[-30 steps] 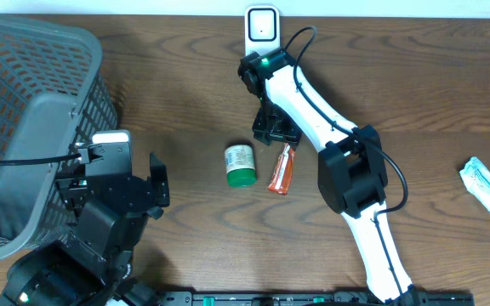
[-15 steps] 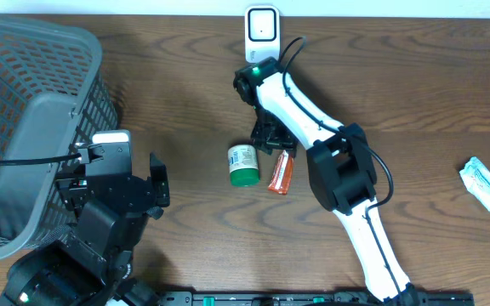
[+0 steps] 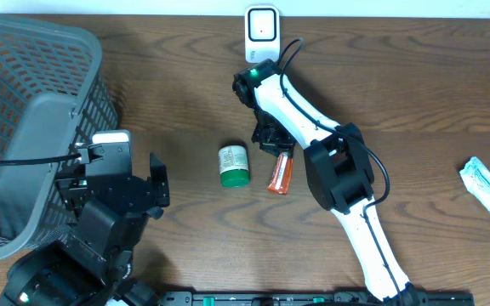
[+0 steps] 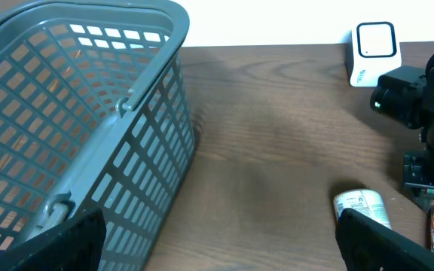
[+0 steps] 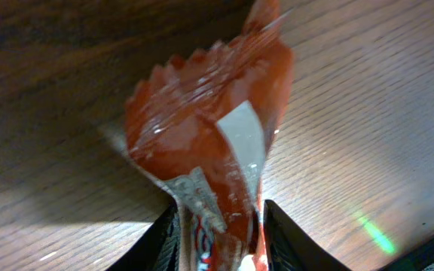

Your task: Scan the item barcode

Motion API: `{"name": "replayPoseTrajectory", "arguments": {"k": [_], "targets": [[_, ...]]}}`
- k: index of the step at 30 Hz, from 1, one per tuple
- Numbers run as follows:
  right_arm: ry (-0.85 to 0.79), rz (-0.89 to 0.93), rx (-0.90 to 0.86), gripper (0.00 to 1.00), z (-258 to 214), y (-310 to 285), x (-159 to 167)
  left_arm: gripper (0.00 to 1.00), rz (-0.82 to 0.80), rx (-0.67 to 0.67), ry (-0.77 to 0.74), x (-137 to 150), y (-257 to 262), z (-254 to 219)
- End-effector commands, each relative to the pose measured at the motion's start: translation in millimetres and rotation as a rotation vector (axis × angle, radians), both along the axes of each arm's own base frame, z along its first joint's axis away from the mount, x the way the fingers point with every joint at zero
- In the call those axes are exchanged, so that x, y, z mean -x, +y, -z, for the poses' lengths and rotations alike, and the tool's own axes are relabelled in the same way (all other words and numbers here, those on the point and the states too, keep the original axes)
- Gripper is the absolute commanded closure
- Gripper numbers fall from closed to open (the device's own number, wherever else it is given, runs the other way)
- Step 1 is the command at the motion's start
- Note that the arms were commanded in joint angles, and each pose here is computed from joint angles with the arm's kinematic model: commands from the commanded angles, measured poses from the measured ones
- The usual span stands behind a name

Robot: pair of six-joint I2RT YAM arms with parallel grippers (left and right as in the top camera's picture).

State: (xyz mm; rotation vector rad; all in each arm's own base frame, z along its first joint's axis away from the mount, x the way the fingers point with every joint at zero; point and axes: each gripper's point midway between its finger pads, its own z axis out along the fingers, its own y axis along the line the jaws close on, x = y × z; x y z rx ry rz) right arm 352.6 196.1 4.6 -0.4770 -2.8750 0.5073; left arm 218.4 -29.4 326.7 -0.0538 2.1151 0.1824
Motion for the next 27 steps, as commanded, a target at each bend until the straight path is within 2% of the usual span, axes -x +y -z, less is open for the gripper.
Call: {"name": "replayPoseTrajectory", "arguments": {"k": [1, 5, 9, 12, 15, 21, 24, 27], "targets": [[-0.019, 0.001, 0.048, 0.66, 9, -10, -8, 0.02, -0.015, 0.002, -0.012, 1, 3, -3], [-0.02, 0.0, 0.049, 0.69, 9, -10, -8, 0.02, -0.015, 0.002, -0.012, 1, 3, -3], [-0.02, 0.0, 0.062, 0.8, 10, -14, -9, 0.02, -0.014, 0.002, -0.012, 1, 3, -3], [-0.021, -0.006, 0.072, 0.84, 15, -15, -8, 0.02, -0.015, 0.002, -0.012, 1, 3, -3], [-0.025, -0.007, 0.07, 0.99, 18, -15, -8, 0.02, -0.015, 0.002, -0.012, 1, 3, -3], [-0.017, -0.065, 0.01, 0.99, 8, -10, -14, 0.02, -0.015, 0.002, -0.012, 1, 3, -3], [-0.032, -0.087, -0.078, 0.99, -14, 3, -21, 0.02, -0.015, 0.002, -0.012, 1, 3, -3], [-0.122, -0.114, -0.187, 0.99, -50, 20, -38, 0.02, -0.015, 0.002, -0.012, 1, 3, -3]]}}
